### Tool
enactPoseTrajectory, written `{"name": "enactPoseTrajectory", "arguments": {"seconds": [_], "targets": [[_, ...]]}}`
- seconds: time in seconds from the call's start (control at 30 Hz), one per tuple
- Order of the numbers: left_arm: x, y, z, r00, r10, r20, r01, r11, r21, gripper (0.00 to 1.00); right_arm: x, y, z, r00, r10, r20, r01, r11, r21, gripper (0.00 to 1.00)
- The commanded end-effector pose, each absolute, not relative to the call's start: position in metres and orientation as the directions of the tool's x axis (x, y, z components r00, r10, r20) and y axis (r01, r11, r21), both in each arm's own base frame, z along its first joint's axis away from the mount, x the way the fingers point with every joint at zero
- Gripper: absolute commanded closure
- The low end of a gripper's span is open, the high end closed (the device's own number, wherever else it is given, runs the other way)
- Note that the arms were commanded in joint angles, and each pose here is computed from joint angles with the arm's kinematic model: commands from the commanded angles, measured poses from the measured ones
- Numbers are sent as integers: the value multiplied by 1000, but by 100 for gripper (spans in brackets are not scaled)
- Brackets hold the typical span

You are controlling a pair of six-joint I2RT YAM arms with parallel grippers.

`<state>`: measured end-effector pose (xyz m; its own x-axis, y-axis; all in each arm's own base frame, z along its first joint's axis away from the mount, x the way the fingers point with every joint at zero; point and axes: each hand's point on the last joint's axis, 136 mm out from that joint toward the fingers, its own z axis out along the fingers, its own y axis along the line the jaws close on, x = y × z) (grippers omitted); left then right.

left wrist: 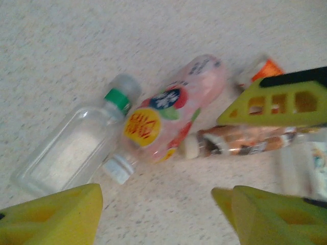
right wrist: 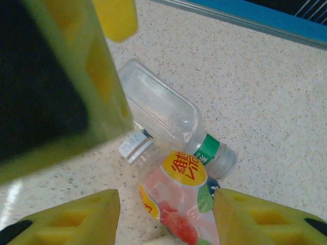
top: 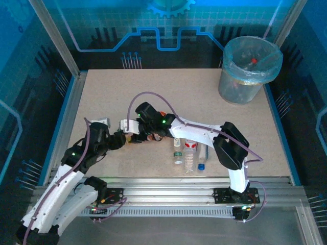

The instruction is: Put the plastic bottles in the bin

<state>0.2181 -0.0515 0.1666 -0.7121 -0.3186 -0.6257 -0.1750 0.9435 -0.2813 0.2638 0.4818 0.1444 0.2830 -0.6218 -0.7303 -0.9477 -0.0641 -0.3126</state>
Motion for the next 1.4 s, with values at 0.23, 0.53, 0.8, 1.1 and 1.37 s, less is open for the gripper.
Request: {"name": "enactPoseTrajectory", "arguments": {"seconds": [0.23, 0.53, 0.8, 1.1, 1.37], "targets": [[223, 12, 192, -417, -478, -773, -445, 849, -284, 31, 239, 520, 92, 527, -524, -669, -849, -291, -441, 47], [210, 34, 206, -311, -478, -821, -500, 817, -286, 30, 227, 536, 62, 630, -571, -526, -770, -375, -516, 43], [213, 32, 207, -304, -477, -825, -487, 822, -295, 30, 237, 550, 50, 701, -611, -368, -669, -385, -636, 42], [214, 30, 205, -312, -479, -820, -475, 826, -302, 30, 256, 558, 42, 726, -648, -230, -548, -342, -764, 43], [217, 28, 203, -305, -484, -820, -467, 827, -314, 30, 262, 563, 54, 761, -626, -170, -446, -314, -838, 43]]}}
